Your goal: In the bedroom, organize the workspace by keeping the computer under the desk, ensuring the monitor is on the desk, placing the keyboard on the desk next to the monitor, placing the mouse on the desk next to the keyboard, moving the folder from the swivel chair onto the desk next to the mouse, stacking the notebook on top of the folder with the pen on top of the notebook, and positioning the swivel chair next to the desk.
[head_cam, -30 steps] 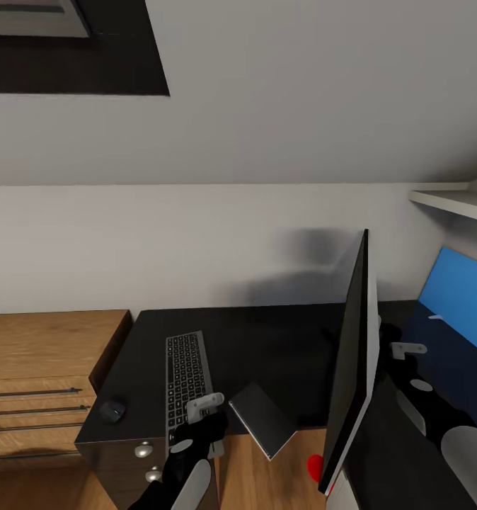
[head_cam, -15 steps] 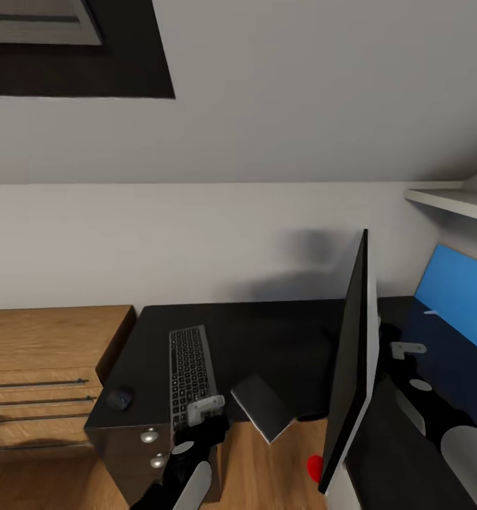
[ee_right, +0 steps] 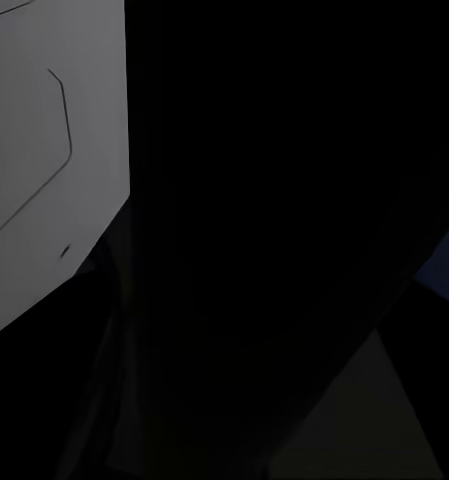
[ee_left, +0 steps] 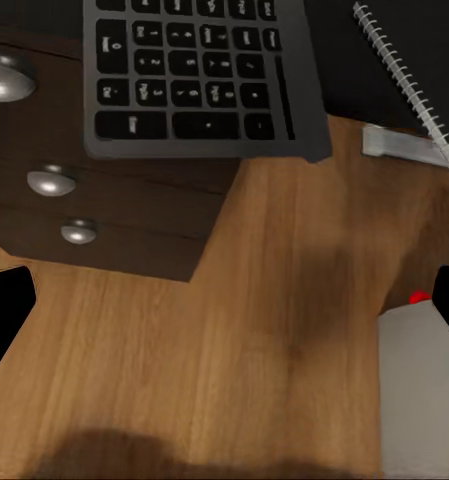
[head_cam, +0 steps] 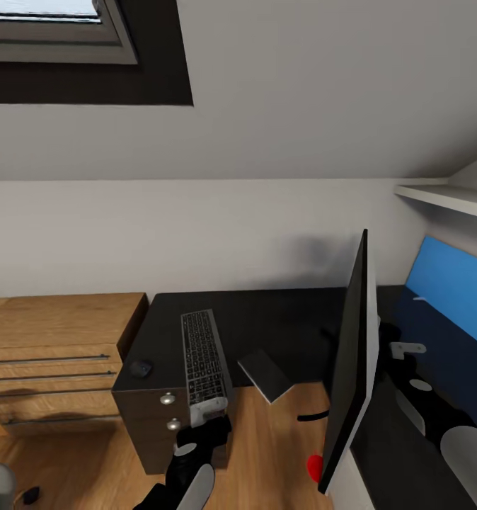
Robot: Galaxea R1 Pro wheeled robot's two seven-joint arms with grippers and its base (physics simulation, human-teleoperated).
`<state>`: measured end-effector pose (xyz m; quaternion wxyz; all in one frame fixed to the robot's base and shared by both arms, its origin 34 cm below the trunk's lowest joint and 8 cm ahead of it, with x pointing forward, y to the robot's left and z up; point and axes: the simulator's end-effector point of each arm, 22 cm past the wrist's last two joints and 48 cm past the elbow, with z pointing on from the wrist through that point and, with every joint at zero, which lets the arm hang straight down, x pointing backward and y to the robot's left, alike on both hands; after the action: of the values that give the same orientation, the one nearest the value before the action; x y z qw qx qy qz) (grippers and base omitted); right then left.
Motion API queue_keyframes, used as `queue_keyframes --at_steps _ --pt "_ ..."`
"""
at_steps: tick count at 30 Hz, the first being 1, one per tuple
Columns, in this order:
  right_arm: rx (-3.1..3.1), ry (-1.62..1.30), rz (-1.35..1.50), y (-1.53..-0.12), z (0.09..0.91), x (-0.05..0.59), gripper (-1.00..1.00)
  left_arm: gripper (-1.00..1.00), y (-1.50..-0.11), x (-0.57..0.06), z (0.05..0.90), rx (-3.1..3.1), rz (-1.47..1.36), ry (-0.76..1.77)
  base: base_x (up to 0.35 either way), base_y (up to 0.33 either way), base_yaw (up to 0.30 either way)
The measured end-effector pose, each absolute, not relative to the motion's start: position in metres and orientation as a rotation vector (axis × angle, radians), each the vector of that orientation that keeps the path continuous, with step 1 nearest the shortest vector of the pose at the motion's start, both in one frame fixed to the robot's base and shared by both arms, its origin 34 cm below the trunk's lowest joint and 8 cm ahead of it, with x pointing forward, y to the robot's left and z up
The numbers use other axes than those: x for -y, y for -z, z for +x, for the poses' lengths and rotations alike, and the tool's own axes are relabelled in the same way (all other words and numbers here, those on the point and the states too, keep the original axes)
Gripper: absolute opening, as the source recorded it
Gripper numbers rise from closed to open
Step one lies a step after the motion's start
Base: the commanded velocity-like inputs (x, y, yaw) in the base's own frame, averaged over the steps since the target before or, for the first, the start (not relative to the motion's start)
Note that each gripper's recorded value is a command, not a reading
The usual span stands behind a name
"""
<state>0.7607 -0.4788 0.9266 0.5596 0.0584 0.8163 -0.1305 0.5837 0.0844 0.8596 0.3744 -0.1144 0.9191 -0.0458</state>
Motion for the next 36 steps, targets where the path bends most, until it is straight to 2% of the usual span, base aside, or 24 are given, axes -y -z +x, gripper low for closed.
queue_keyframes --at_steps 36 --pt "-1.923 0.308 0.138 -0.9266 0.7607 0.4788 -1.0 1.0 -0.8593 -0.0836 0.5833 -2.354 -0.29 0.118 -0.332 0.0 0.0"
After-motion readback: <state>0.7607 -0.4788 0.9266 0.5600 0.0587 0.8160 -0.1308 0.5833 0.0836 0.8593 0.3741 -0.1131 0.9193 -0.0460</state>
